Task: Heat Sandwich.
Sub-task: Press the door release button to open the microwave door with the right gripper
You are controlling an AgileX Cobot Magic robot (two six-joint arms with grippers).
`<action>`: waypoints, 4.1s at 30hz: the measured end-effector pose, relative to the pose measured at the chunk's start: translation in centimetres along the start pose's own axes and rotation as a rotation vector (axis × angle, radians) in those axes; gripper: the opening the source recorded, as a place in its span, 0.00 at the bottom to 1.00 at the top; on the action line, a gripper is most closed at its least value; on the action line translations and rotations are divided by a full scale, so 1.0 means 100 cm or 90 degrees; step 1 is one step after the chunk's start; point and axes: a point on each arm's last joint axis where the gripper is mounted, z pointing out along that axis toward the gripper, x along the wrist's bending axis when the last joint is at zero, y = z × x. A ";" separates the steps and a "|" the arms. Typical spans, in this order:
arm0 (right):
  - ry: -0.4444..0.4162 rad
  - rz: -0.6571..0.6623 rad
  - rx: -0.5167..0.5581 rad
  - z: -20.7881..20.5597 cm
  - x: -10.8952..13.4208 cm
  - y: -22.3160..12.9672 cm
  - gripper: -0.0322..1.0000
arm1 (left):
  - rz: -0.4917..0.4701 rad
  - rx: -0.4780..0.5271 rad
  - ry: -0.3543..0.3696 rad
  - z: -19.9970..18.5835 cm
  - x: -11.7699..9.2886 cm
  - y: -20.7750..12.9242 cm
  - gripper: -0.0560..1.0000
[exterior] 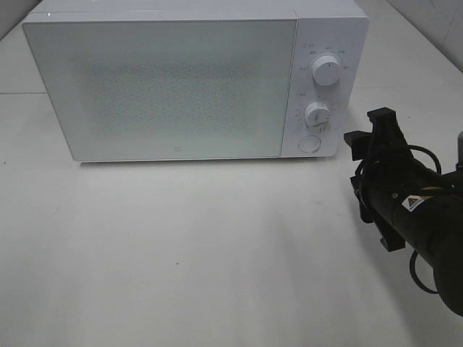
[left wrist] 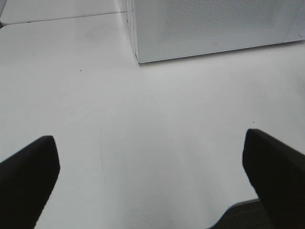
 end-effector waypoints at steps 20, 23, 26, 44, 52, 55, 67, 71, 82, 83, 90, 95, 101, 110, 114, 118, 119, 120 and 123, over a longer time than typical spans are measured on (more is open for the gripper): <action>-0.041 0.096 0.012 0.004 -0.007 -0.005 0.04 | 0.000 0.000 0.000 0.000 0.000 0.000 0.99; -0.044 0.095 0.015 0.008 -0.008 -0.008 0.04 | 0.000 0.000 0.000 0.000 0.000 0.000 0.99; -0.047 0.111 0.026 0.018 -0.010 -0.016 0.04 | 0.000 0.000 0.000 0.000 0.000 0.000 0.99; -0.042 0.145 0.050 0.066 -0.011 -0.027 0.04 | 0.000 0.000 0.000 0.000 0.000 0.000 0.99; -0.051 0.161 0.040 0.084 -0.004 -0.015 0.04 | 0.000 0.000 0.000 0.000 0.000 0.000 0.99; -0.047 0.157 0.042 0.094 0.000 -0.014 0.04 | 0.000 0.000 0.000 0.000 0.000 0.000 0.99; -0.068 0.156 0.035 0.121 -0.011 -0.016 0.04 | 0.000 0.000 0.000 0.000 0.000 0.000 0.99; -0.065 0.158 0.032 0.126 -0.010 -0.016 0.04 | 0.000 0.000 0.000 0.000 0.000 0.000 0.99; -0.062 0.159 0.021 0.136 -0.014 -0.013 0.04 | 0.000 0.000 0.000 0.000 0.000 0.000 0.99; -0.062 0.159 0.021 0.136 -0.014 -0.014 0.04 | 0.000 0.000 0.000 0.000 0.000 0.000 0.99; -0.053 0.160 0.018 0.136 -0.013 -0.013 0.04 | 0.000 0.000 0.000 0.000 0.000 0.000 0.99; -0.049 0.160 0.018 0.136 -0.013 -0.013 0.04 | 0.000 0.000 0.000 0.000 0.000 0.000 0.99; -0.054 0.172 0.015 0.141 -0.010 -0.015 0.04 | 0.000 0.000 0.000 0.000 0.000 0.000 0.99; -0.054 0.202 -0.008 0.151 -0.008 -0.021 0.04 | 0.000 0.000 0.000 0.000 0.000 0.000 0.99; -0.056 0.202 -0.015 0.153 -0.008 -0.023 0.04 | 0.000 0.000 0.000 0.000 0.000 0.000 0.99; -0.056 0.198 -0.016 0.153 -0.008 -0.023 0.04 | 0.000 0.000 0.000 0.000 0.000 0.000 0.99; -0.056 0.197 -0.015 0.153 -0.008 -0.023 0.04 | 0.000 0.000 0.000 0.000 0.000 0.000 0.99; -0.056 0.197 -0.015 0.153 -0.008 -0.023 0.04 | 0.000 0.000 0.000 0.000 0.000 0.000 0.99; -0.062 0.198 -0.014 0.153 -0.008 -0.024 0.04 | 0.000 0.000 0.000 0.000 0.000 0.000 0.99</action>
